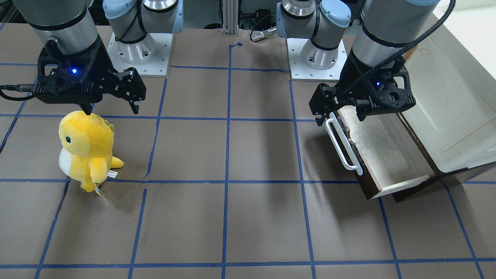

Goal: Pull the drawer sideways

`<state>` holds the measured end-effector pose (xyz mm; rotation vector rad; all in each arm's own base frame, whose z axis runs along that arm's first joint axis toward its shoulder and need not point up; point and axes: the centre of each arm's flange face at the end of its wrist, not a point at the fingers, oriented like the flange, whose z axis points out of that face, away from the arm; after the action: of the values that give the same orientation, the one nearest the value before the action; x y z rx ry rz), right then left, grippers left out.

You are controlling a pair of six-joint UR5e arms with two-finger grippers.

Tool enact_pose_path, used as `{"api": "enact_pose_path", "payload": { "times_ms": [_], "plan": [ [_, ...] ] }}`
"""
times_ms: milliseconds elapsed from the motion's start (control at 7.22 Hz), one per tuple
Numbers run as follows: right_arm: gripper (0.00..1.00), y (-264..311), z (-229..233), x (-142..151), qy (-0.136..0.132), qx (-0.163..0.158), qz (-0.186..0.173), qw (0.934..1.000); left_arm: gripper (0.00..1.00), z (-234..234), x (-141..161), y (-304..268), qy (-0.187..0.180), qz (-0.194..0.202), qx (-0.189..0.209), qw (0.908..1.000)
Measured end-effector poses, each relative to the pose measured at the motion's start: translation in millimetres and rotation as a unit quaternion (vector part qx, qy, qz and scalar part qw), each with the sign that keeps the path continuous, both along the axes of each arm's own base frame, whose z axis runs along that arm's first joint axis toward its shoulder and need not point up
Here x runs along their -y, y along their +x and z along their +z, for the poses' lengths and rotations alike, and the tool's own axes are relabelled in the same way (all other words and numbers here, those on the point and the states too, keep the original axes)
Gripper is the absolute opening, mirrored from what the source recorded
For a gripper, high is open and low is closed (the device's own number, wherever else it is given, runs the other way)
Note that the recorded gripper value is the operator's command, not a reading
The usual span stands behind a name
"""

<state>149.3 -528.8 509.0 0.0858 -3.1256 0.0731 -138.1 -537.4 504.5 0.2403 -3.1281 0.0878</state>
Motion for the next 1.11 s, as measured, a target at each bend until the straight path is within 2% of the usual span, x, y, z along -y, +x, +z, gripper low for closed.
{"api": "enact_pose_path", "payload": {
  "times_ms": [138,554,1108],
  "plan": [
    [1.00,0.0,0.0,0.0,0.000,0.000,0.000,1.0000,1.00,0.2,-5.0,3.1,0.000,-0.006,-0.003,1.0000],
    [1.00,0.0,0.0,0.0,0.000,0.000,0.000,1.0000,1.00,3.3,-12.1,8.3,-0.002,-0.088,0.005,0.9961],
    [1.00,0.0,0.0,0.0,0.000,0.000,0.000,1.0000,1.00,-7.2,-19.9,10.3,0.008,-0.101,0.007,0.9948]
  ]
}}
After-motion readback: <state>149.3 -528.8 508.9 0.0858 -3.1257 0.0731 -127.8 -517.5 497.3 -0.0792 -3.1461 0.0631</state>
